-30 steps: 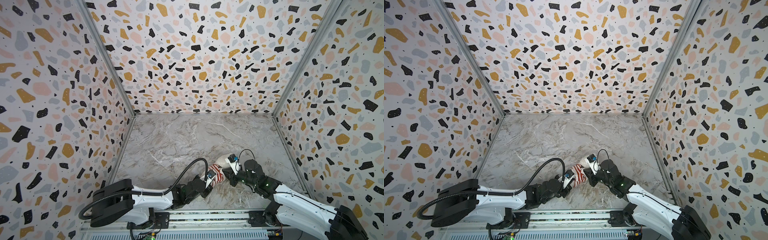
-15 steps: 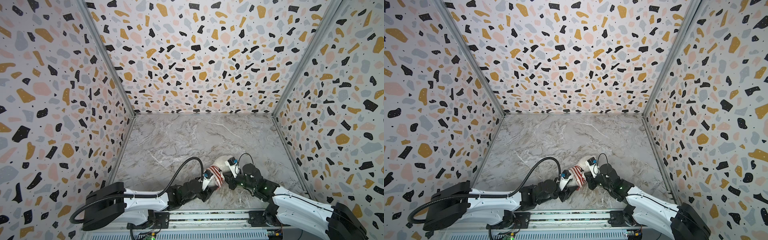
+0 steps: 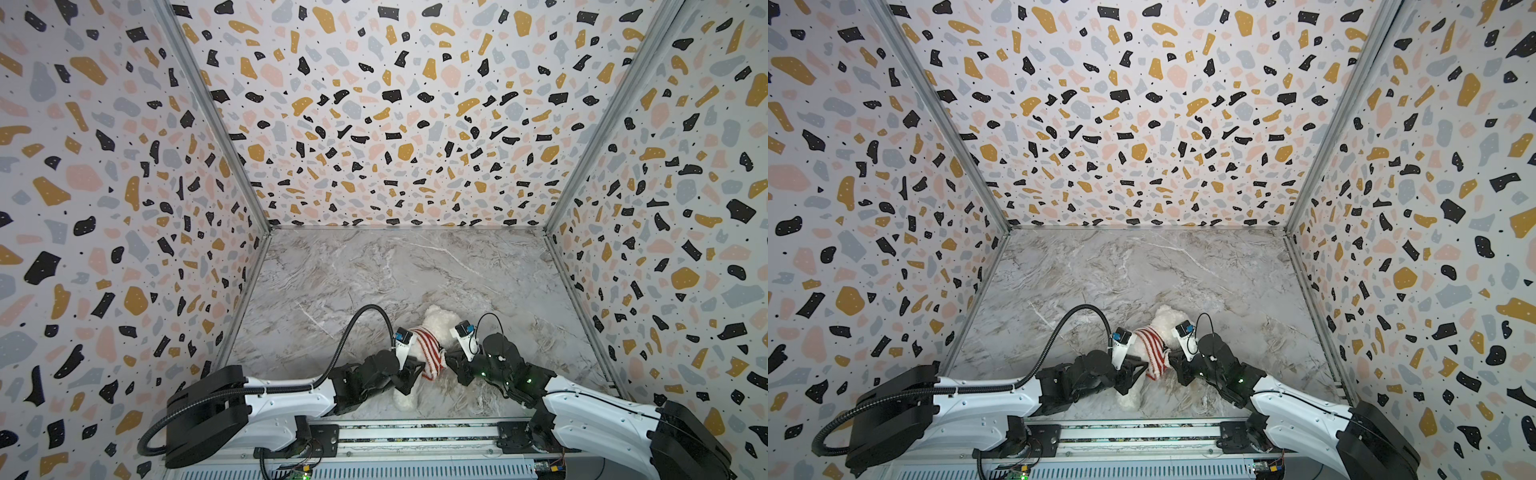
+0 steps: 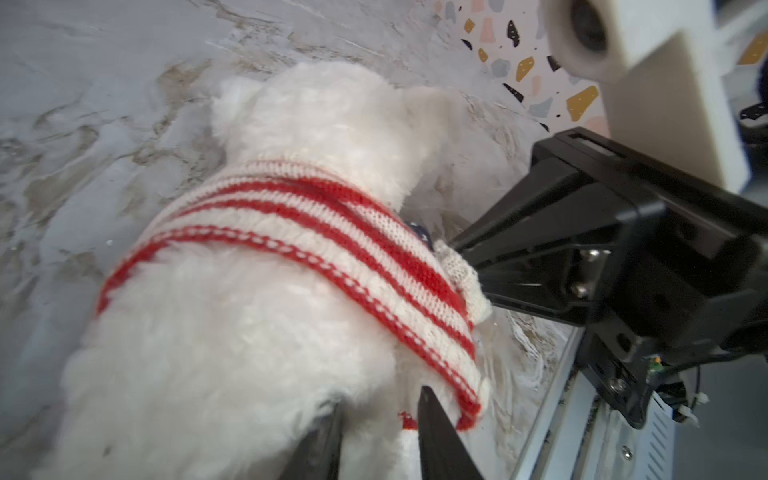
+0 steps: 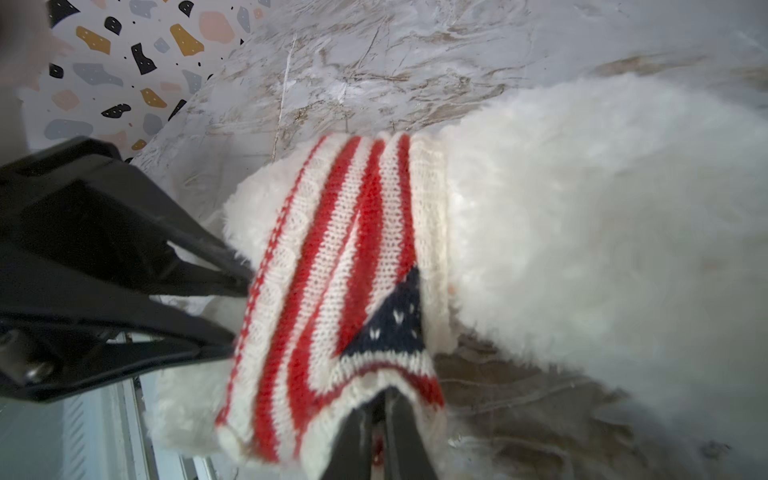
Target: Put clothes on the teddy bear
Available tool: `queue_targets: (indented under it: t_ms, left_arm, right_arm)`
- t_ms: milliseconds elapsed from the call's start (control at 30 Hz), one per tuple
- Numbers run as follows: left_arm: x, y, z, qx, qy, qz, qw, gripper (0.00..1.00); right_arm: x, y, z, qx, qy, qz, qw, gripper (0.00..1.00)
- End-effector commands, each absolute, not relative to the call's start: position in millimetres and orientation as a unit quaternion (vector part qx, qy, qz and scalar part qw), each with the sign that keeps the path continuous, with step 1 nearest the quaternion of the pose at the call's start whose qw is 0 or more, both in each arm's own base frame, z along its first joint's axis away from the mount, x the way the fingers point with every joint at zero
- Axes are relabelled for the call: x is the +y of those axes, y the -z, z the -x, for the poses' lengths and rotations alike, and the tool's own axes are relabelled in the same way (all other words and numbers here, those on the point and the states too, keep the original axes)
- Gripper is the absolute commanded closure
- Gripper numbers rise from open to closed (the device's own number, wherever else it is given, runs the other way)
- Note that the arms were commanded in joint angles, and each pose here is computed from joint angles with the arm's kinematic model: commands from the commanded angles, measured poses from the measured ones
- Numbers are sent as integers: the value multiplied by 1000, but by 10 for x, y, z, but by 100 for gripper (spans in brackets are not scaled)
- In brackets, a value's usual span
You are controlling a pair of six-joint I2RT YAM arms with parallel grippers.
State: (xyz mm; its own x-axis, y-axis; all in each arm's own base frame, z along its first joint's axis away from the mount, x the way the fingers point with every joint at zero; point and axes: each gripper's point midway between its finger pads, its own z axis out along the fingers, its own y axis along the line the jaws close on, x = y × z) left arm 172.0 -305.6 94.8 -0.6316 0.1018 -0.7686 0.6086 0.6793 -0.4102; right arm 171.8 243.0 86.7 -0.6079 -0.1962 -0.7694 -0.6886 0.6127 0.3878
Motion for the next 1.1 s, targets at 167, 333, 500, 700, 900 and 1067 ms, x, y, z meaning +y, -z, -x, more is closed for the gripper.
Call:
queue_targets:
  t_ms: [167, 333, 500, 700, 900, 1067]
  left_arm:
    - [-2969, -1052, -2099, 826, 357, -188, 394, 71]
    - [-2934, -1099, -2049, 826, 358, -193, 390, 70]
    - [-2953, -1145, -1998, 822, 389, -171, 379, 64]
    - [-3101, -1170, -2024, 820, 404, -163, 372, 64]
    - [-3218, -1200, -2085, 814, 416, -156, 374, 69]
    - [-3283, -1213, -2089, 813, 420, -156, 370, 73]
  right_arm:
    - [2506, -952, -1795, 814, -354, 267, 375, 89]
    - [2532, -937, -1819, 811, -360, 262, 379, 89]
    - [2557, -916, -1826, 810, -362, 265, 378, 89]
    - [2557, -869, -1825, 811, -360, 267, 376, 89]
    - [2563, -867, -1841, 809, -361, 265, 381, 89]
    - [2577, -854, -1858, 810, -360, 264, 380, 89]
